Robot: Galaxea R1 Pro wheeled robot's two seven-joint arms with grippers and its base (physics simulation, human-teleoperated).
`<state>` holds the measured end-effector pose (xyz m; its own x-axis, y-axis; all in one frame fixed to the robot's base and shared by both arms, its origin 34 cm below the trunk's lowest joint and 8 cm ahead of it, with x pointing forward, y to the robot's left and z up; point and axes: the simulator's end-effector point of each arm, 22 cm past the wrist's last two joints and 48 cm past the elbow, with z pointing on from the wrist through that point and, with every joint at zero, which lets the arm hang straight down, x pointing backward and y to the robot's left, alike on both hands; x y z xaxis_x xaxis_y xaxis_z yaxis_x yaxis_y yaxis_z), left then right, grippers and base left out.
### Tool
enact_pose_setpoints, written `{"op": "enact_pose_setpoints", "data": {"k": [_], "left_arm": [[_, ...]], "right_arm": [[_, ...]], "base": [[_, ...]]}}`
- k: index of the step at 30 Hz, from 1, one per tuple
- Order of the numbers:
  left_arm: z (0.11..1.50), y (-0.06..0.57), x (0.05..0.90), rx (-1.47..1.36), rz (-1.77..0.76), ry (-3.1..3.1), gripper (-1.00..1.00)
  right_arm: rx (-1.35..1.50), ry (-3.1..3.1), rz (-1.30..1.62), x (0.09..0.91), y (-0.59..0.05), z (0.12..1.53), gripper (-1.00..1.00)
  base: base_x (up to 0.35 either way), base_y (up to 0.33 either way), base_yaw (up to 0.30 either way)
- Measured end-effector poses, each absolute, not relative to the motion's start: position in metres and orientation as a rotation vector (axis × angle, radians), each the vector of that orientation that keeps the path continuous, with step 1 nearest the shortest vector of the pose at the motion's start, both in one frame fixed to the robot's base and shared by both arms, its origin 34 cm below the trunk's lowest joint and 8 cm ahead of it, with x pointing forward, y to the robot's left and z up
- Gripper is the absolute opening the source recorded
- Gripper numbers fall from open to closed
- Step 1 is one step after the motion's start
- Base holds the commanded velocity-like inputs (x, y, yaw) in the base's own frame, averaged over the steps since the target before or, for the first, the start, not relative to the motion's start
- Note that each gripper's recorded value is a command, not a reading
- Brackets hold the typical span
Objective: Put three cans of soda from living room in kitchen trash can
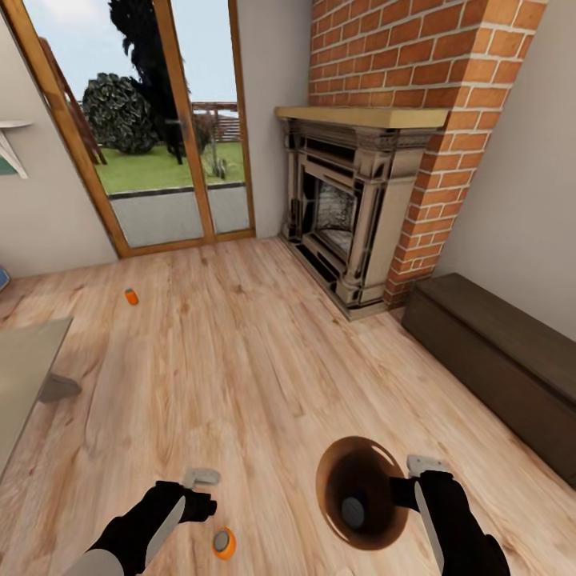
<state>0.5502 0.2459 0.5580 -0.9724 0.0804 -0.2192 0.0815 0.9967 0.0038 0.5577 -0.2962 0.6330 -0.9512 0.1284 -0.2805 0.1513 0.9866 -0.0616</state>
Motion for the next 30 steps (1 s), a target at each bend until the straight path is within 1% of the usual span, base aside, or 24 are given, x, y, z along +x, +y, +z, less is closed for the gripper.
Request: {"op": "enact_pose_setpoints", "data": {"k": [7, 10, 21, 30], "left_arm": [[0.5581, 0.2459, 0.5503, 0.120, -0.008, 2.917, 1.00], [0.5581, 0.2458, 0.5504, 0.119, -0.008, 2.917, 1.00], [0.5584, 0.2454, 0.5516, 0.118, -0.009, 2.912, 1.00], [0.5589, 0.2453, 0.5535, 0.119, -0.009, 2.903, 1.00]], "right_arm": [[0.201, 2.852, -0.126, 0.5579, -0.2974, 0.6332, -1.00], [0.205, 2.852, -0.122, 0.5577, -0.2969, 0.6331, -1.00], [0.205, 2.854, -0.119, 0.5571, -0.2964, 0.6326, -1.00], [0.205, 2.853, -0.118, 0.5572, -0.2962, 0.6326, -1.00]], "base": [[0.327, 0.010, 0.000], [0.184, 0.002, 0.000], [0.062, 0.024, 0.000], [0.008, 0.085, 0.000]]}}
